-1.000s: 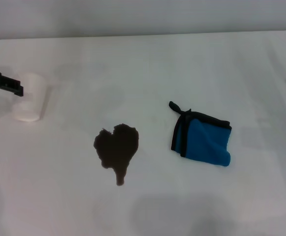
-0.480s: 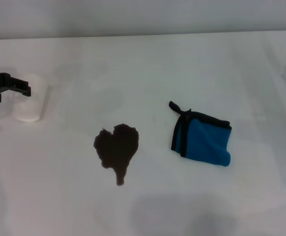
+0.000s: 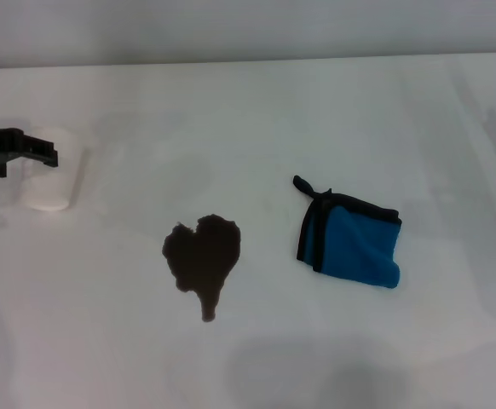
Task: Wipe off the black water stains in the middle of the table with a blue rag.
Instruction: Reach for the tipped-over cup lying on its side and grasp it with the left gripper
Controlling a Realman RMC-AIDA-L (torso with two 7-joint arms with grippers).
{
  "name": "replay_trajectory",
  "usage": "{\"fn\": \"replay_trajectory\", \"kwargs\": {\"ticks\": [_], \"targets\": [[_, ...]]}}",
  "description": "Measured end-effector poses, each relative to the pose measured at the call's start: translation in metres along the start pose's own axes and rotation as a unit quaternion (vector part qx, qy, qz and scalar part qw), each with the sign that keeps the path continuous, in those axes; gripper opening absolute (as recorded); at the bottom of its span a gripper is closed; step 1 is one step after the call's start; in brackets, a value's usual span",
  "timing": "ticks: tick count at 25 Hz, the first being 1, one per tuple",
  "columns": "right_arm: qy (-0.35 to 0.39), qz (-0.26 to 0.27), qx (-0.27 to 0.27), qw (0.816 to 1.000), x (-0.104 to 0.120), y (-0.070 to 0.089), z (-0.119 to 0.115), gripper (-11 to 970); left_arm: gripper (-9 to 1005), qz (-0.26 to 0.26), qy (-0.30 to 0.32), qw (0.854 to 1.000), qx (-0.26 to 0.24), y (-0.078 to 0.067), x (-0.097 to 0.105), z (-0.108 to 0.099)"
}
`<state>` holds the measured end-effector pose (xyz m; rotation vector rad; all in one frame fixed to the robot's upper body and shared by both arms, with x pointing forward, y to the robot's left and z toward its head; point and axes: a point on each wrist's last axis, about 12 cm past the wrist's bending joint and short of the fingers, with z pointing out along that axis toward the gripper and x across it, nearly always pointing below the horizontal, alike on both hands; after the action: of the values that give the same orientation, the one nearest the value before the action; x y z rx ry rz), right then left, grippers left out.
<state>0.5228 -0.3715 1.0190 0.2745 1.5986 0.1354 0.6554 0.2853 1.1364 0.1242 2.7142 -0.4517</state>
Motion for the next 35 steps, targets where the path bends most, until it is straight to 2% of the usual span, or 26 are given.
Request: {"fn": "replay_trajectory", "kwargs": {"ticks": [6,26,35], "targets": [[0.003,0.000,0.000,1.000,0.000,0.001,0.002,858,890,-0.003,0.007,1.000,0.002,0.000,0.005,0.009],[0.005,0.002,-0.004,1.000,0.000,0.006,0.008,857,890,0.000,-0.022,1.000,-0.007,0.002,0.009,0.023],[0.005,0.003,-0.007,1.000,0.000,0.009,0.010,857,854,0.007,-0.025,1.000,-0.006,0.003,0.011,0.026]]}}
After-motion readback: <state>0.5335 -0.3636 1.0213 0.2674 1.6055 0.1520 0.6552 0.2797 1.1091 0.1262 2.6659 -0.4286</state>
